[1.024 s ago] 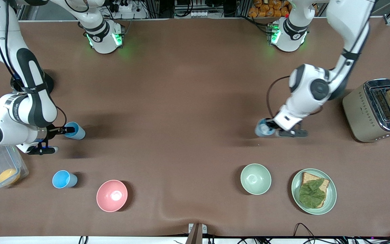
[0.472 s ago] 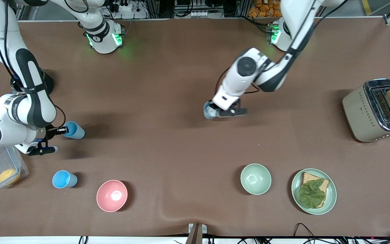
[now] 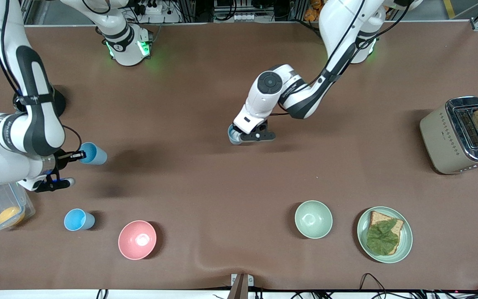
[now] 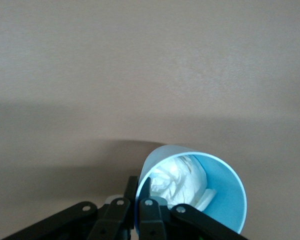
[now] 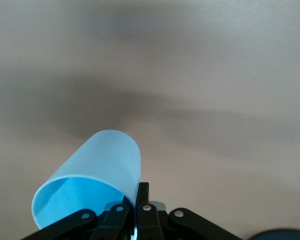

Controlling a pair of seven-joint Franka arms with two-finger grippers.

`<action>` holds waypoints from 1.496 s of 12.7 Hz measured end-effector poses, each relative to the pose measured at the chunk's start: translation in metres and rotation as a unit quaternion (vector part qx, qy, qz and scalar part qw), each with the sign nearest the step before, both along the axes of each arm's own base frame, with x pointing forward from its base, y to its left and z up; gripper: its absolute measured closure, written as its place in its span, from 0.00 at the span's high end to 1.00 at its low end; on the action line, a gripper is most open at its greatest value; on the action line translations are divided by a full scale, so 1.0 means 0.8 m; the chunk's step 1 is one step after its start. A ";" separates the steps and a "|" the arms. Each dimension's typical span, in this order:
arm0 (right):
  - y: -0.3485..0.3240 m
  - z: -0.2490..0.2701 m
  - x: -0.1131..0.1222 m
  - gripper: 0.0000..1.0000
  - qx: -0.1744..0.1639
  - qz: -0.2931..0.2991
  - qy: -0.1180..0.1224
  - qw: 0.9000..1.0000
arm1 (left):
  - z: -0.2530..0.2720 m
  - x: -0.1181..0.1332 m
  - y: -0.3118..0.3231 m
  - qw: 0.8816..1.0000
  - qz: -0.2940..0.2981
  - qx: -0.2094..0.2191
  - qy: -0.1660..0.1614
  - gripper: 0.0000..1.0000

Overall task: Stack blue cups with both arms
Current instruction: 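Carry the cup with the left gripper to the table middle and set it down, then withdraw the left gripper while the right gripper carries its cup over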

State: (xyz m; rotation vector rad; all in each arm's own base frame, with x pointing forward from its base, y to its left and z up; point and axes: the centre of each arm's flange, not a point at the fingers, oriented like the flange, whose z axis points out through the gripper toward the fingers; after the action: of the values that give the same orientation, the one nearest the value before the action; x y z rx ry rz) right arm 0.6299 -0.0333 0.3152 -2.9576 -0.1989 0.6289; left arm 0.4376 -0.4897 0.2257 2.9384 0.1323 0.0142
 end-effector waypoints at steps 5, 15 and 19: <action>0.133 0.076 -0.007 0.03 0.013 0.014 -0.010 1.000 | 0.006 0.013 -0.006 1.000 0.001 0.007 -0.019 0.43; 0.433 0.158 -0.064 0.03 0.031 -0.064 -0.024 0.997 | 0.393 0.154 0.242 0.988 0.062 0.133 -0.038 1.00; 0.501 0.112 -0.080 0.03 -0.002 -0.121 -0.026 0.992 | 0.420 0.207 0.421 0.987 0.049 0.151 -0.030 1.00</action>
State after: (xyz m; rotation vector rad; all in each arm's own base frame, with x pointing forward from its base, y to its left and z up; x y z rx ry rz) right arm 0.5661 0.3672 0.4044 -2.9376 0.1556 0.5202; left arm 0.6031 -0.1533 0.5615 3.2261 0.2900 0.1500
